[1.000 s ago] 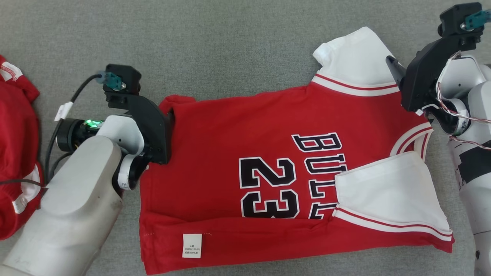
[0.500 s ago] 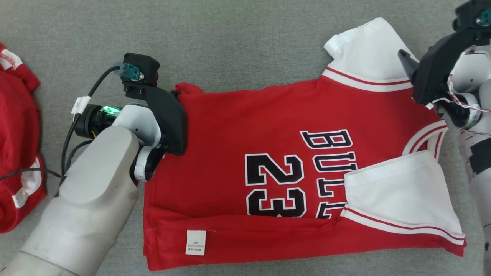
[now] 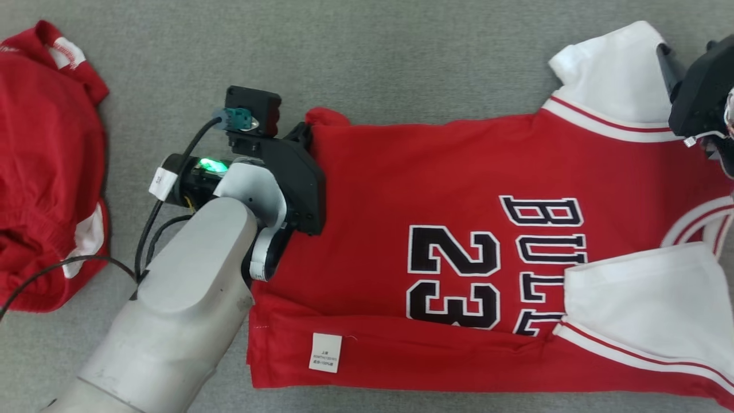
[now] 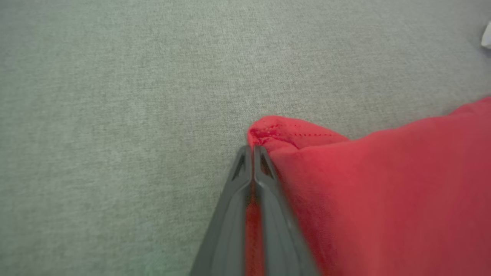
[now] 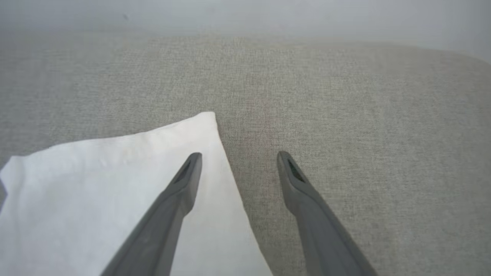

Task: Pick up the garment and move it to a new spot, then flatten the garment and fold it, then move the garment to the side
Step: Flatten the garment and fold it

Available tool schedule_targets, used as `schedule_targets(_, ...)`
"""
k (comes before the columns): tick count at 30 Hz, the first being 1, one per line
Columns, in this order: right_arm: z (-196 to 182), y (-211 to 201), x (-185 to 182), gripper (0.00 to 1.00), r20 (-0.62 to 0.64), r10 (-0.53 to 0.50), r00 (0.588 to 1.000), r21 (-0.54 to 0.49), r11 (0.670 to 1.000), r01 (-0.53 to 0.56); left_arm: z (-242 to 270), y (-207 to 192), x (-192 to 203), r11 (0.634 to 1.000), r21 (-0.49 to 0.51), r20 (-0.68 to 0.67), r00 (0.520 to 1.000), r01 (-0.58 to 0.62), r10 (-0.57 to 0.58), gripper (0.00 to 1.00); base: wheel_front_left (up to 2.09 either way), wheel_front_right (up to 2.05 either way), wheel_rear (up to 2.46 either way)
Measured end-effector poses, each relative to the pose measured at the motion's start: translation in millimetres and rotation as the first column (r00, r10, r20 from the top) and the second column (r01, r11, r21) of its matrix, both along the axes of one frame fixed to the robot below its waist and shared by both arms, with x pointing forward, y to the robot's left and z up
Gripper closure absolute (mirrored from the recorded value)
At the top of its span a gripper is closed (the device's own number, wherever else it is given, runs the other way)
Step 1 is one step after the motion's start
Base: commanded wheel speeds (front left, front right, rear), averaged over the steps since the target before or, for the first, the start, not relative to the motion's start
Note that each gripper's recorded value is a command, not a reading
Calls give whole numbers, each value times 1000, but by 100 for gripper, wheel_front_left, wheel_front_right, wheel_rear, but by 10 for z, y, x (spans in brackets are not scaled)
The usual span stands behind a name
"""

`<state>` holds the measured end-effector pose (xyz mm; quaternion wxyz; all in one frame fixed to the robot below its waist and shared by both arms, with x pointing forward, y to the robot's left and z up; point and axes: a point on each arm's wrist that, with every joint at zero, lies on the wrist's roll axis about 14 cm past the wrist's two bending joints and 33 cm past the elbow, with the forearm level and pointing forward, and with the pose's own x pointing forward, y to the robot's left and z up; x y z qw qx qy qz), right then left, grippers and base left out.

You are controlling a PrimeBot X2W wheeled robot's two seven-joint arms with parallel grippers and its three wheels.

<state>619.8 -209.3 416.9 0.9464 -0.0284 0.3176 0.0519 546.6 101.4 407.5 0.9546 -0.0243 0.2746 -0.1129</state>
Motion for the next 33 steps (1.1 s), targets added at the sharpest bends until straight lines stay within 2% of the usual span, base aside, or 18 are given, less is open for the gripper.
schedule_targets(8,-298,250,105,0,-66,58,996,-9,998,-58,-98,29,15,1000,-2,1,1000,-4,4,100,0,0,0)
schedule_targets(9,-316,277,117,11,-69,65,996,-9,998,-65,-111,37,16,1000,0,0,1000,-4,4,100,0,0,0)
schedule_targets(10,-322,297,133,59,-70,70,995,-11,997,-71,-115,41,19,1000,2,4,1000,-5,5,100,0,0,0)
schedule_targets(11,-328,320,142,91,-71,80,994,-17,997,-81,-122,43,18,1000,2,3,1000,-5,5,100,0,0,0)
schedule_targets(12,-333,335,144,100,-70,86,994,-21,996,-88,-121,45,21,1000,1,4,1000,-6,6,100,0,0,0)
schedule_targets(16,-279,318,156,100,-36,83,996,-19,996,-84,-93,55,38,1000,0,23,1000,-15,15,100,0,0,0)
schedule_targets(21,-78,267,225,100,75,65,995,-4,998,-65,-30,143,86,998,9,73,996,-60,59,100,0,0,0)
schedule_targets(24,77,300,256,100,154,112,982,-58,993,-104,29,187,116,997,11,113,991,-74,72,100,0,0,0)
schedule_targets(33,366,204,117,100,334,85,939,-5,996,-88,181,310,111,991,2,202,970,-137,134,100,0,0,0)
